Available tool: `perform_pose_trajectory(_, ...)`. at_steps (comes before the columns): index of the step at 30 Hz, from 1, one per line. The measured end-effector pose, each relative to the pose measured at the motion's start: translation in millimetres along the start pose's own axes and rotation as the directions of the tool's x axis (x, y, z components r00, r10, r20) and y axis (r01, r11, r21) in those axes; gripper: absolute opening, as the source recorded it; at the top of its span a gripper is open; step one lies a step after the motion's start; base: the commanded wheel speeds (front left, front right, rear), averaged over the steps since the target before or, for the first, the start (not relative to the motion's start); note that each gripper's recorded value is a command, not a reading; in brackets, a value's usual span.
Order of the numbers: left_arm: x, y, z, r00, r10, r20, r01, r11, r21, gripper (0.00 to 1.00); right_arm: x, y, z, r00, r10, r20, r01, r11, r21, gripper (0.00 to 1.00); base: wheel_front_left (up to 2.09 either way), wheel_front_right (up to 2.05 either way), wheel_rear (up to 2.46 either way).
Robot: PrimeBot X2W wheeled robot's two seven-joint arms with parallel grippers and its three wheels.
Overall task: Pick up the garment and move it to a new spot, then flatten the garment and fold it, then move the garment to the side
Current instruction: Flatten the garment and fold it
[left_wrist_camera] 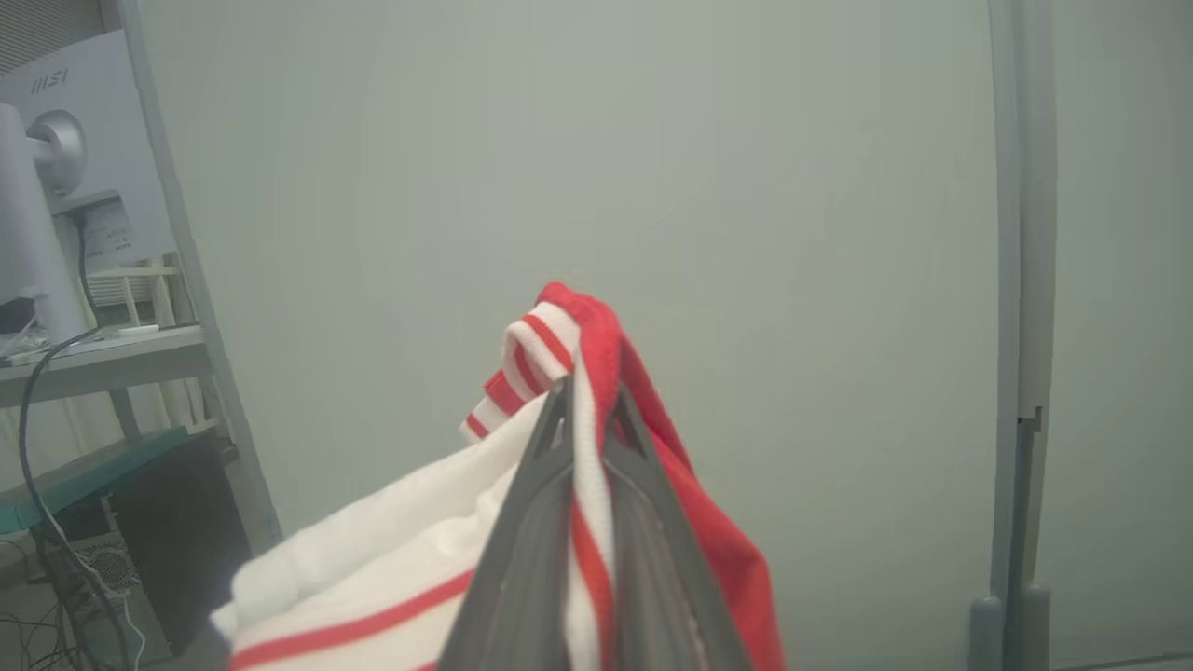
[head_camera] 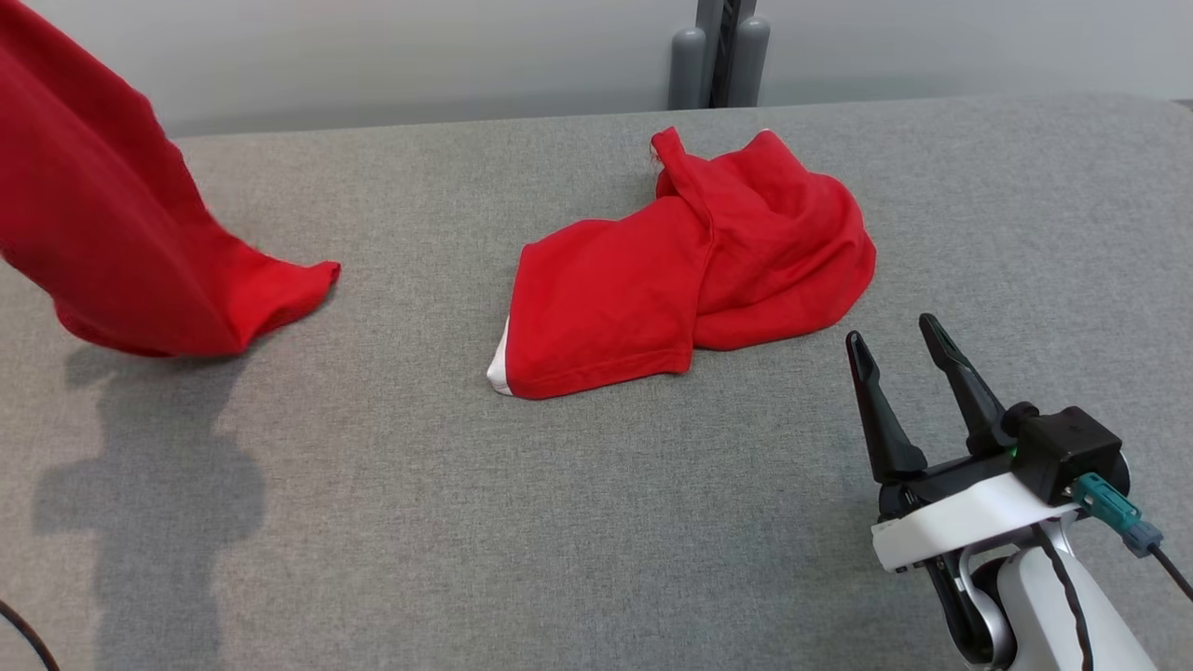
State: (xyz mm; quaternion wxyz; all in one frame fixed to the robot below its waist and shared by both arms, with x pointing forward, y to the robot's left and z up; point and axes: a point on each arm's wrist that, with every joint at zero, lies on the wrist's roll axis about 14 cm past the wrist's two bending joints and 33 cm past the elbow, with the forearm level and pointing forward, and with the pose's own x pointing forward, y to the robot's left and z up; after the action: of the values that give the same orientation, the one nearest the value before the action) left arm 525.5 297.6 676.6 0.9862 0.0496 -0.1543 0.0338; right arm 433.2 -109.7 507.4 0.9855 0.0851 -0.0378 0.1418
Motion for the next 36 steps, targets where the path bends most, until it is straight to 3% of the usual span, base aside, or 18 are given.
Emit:
perform_pose_trajectory(6,-15.6,15.7,-57.9,0.981,0.046,-0.189,-0.037,0.998,0.053,0.0,3.6,-0.9,-4.2,1.0,0.007,-0.01,-0.007,1.0,-0.004,1.0,0.0,0.0,0.0)
perform_pose_trajectory(13,-57.3,45.4,-148.5,0.892,0.143,-0.429,-0.089,0.986,0.144,0.0,8.8,-7.2,-12.9,1.0,0.005,-0.029,-0.006,1.0,-0.013,1.0,0.0,0.0,0.0)
perform_pose_trajectory(22,-91.6,12.3,-222.7,0.805,0.072,-0.59,-0.034,0.997,0.075,0.0,12.8,-15.5,-35.2,0.996,0.006,-0.085,-0.008,1.0,-0.025,1.0,0.0,0.0,0.0)
perform_pose_trajectory(24,-102.8,11.2,-235.1,0.778,0.075,-0.624,-0.029,0.996,0.083,0.55,14.9,-14.3,-35.5,0.996,0.011,-0.084,-0.013,1.0,-0.025,1.0,0.0,0.0,0.0)
perform_pose_trajectory(25,-107.0,12.2,-239.0,0.77,0.082,-0.633,-0.035,0.996,0.086,0.98,15.0,-13.7,-35.6,0.996,0.013,-0.084,-0.015,1.0,-0.025,1.0,0.0,0.0,0.0)
perform_pose_trajectory(29,-114.4,16.7,-241.5,0.76,0.105,-0.641,-0.054,0.994,0.099,1.0,13.4,-12.8,-31.8,0.997,0.014,-0.078,-0.017,0.999,-0.029,1.0,0.0,0.0,0.0)
perform_pose_trajectory(36,-98.4,16.4,-210.3,0.823,0.099,-0.56,-0.042,0.993,0.115,1.0,8.2,-12.4,-20.7,0.998,0.004,-0.055,-0.006,0.999,-0.031,1.0,0.0,0.0,0.0)
